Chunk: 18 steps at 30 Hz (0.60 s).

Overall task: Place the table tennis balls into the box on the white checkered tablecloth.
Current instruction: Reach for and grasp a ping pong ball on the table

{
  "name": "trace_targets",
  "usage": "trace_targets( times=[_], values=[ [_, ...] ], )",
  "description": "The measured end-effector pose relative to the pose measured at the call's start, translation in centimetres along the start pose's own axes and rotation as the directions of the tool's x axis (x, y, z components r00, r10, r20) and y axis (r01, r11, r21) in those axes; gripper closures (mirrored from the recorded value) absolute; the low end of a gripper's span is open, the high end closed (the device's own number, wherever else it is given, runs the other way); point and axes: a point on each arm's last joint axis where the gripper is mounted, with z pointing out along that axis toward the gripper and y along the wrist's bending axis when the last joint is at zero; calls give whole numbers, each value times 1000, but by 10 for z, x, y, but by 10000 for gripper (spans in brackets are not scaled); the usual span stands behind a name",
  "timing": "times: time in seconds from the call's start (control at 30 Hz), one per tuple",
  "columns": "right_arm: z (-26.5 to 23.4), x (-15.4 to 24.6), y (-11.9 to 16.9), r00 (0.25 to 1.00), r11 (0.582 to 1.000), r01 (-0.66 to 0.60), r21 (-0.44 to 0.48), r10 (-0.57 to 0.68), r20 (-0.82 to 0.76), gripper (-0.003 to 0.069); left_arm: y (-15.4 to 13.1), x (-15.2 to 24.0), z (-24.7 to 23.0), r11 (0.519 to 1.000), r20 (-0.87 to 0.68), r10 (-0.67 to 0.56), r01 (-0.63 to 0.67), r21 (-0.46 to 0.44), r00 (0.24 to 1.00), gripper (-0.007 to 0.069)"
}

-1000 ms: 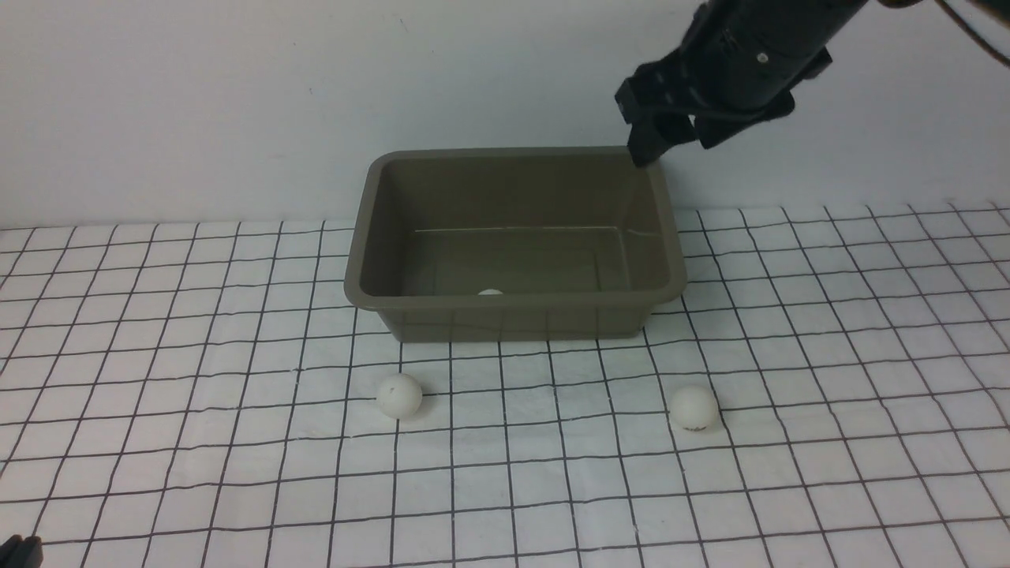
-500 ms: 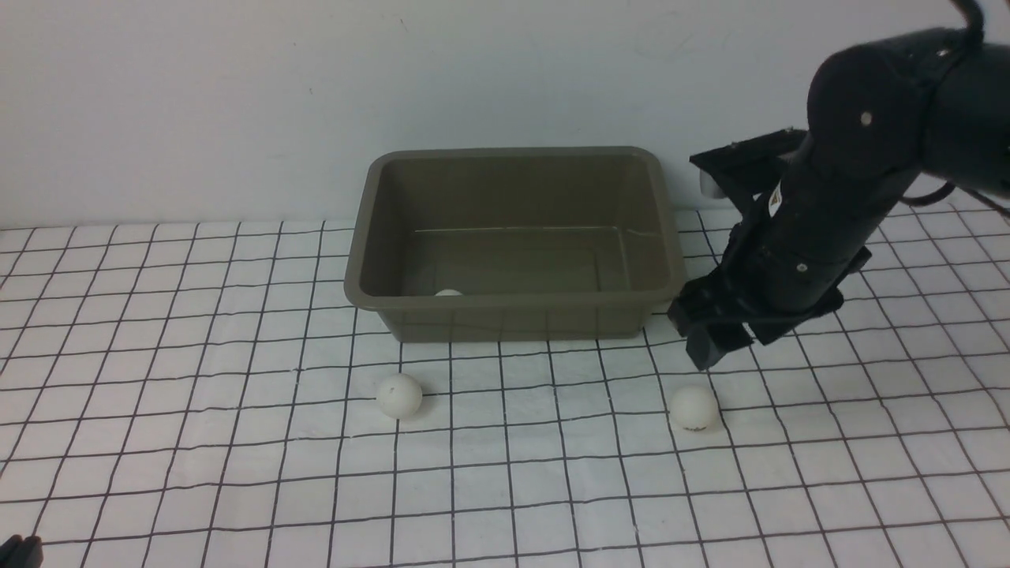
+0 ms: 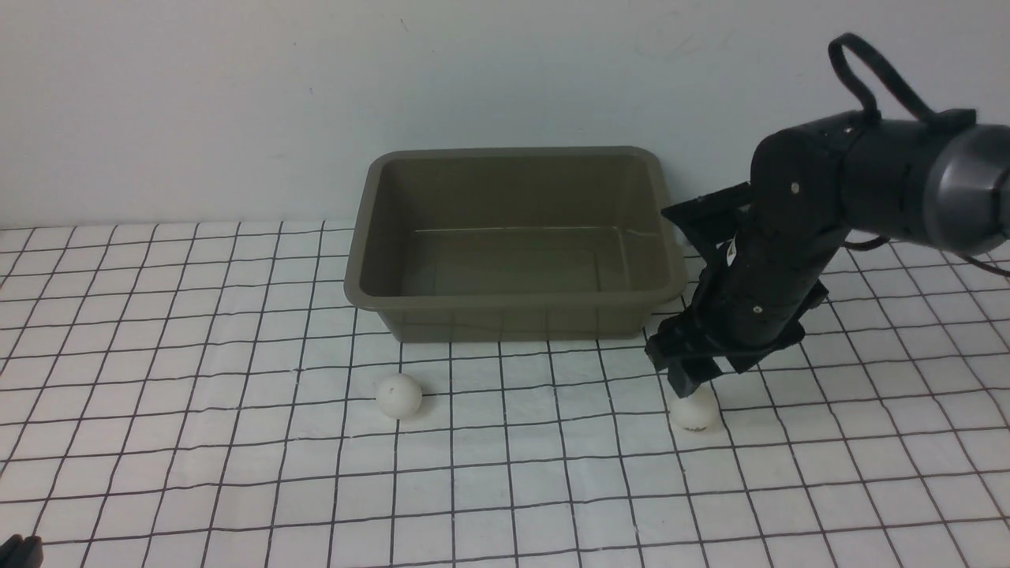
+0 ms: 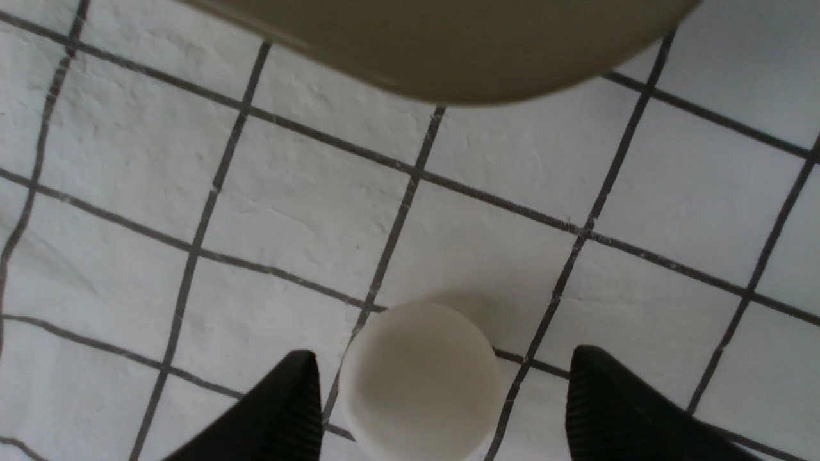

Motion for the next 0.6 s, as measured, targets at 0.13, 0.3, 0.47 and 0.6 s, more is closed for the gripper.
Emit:
trace_targets(
  times=[0.13,0.3,0.47,0.6],
  values=[
    [8,0,0,1000,1000,0,0,0,-13,195,0,0,0,1000,0,0,0,0,1000,629],
    [16,1,0,1000,1000,2,-1,-2,-31,195,0,0,0,1000,0,0,0,0,1000,629],
    [21,1,0,999,1000,2,-2,-2,-40,195,0,0,0,1000,0,0,0,0,1000,629],
    [26,2,0,999,1000,-1,-6,1,-52,197,0,0,0,1000,0,0,0,0,1000,629]
  ],
)
